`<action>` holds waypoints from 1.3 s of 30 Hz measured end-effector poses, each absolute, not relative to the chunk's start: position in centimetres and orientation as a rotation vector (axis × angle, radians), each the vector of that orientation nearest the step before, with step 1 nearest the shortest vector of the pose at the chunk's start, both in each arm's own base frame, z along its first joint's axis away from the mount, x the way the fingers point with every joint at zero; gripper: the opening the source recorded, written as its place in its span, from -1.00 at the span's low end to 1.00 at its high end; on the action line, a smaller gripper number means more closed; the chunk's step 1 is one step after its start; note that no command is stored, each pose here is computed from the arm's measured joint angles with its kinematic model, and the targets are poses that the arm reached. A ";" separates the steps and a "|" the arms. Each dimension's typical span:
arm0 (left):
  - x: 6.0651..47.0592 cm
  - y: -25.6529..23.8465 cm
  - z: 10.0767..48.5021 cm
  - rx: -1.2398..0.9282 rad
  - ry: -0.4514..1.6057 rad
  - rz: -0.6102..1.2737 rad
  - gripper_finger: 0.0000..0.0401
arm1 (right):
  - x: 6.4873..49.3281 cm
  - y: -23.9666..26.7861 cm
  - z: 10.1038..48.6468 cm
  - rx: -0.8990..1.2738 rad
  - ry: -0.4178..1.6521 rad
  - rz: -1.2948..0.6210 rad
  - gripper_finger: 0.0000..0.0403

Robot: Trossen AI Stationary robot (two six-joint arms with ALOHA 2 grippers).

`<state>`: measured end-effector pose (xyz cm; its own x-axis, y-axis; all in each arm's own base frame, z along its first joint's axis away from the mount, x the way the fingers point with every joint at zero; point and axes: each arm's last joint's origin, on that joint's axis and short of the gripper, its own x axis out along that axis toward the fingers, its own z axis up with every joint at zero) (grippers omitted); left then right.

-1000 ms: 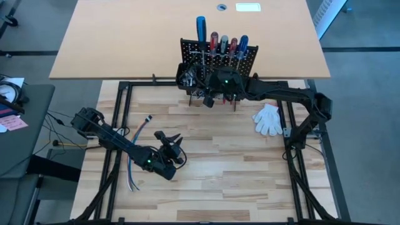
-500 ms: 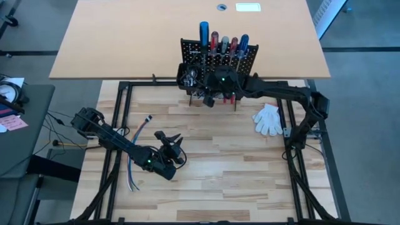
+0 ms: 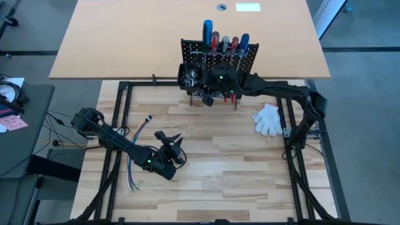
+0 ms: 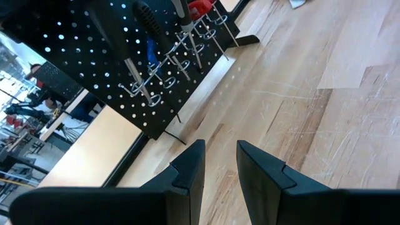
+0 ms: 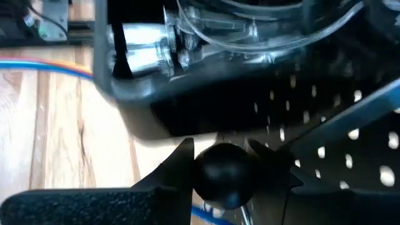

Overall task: Hang tools onto peg board
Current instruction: Hang the black screwdriver on the black pegboard

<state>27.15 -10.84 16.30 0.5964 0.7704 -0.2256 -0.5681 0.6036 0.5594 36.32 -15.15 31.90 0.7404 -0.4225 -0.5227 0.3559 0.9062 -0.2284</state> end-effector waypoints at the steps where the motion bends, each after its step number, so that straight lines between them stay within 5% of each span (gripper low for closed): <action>1: 27.2 -10.8 16.3 0.462 0.479 0.810 -0.57 | 36.4 -15.2 31.8 -0.116 0.604 -0.428 -0.43; 39: 26.8 -9.8 15.4 0.434 0.482 0.845 -0.57 | 37.6 -15.2 32.6 -0.143 0.812 -0.401 -0.38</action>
